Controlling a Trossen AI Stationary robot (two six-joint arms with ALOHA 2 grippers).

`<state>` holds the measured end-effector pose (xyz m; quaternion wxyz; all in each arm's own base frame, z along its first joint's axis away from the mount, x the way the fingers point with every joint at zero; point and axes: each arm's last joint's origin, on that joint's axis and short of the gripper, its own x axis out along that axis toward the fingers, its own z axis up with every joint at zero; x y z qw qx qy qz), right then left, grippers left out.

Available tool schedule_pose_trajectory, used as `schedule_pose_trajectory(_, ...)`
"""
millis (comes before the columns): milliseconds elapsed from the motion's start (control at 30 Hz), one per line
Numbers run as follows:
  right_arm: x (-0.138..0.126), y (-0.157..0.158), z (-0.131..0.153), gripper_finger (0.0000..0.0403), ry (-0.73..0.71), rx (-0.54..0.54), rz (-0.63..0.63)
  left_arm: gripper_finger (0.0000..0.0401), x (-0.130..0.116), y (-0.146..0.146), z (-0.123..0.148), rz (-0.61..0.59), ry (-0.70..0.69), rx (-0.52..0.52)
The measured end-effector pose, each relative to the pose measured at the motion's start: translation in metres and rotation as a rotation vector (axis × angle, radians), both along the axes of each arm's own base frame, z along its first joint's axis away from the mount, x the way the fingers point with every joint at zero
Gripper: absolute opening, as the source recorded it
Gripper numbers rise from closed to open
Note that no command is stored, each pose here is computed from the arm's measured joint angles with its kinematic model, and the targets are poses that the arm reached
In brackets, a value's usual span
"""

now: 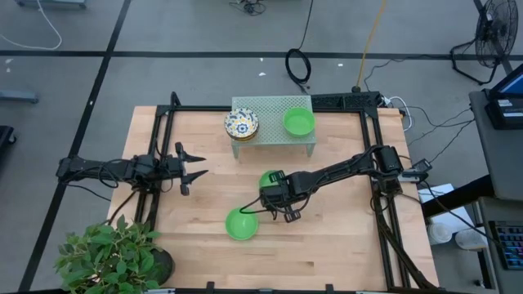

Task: Pick & Place Mini bowls
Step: Stack the top green bowl on top of the green bowl on the shelf

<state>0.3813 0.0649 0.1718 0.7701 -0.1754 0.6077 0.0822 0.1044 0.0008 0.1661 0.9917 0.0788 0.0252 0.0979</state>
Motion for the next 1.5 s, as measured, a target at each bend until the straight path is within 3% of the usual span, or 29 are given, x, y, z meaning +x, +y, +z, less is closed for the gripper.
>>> schedule_pose_trajectory(267,-0.001,0.0,0.006,0.0001,-0.015,0.001,-0.001,0.0202,0.0,0.0,0.0,0.0,0.0,0.0)
schedule_pose_trajectory(1067,-0.023,-0.004,0.086,0.0,-0.278,0.071,-0.08,0.0202,0.0,0.0,0.0,0.0,0.0,0.0)
schedule_pose_trajectory(1500,-0.043,-0.012,0.125,0.0,-0.402,-0.017,-0.137,0.0202,0.0,0.0,0.0,0.0,0.0,0.0)
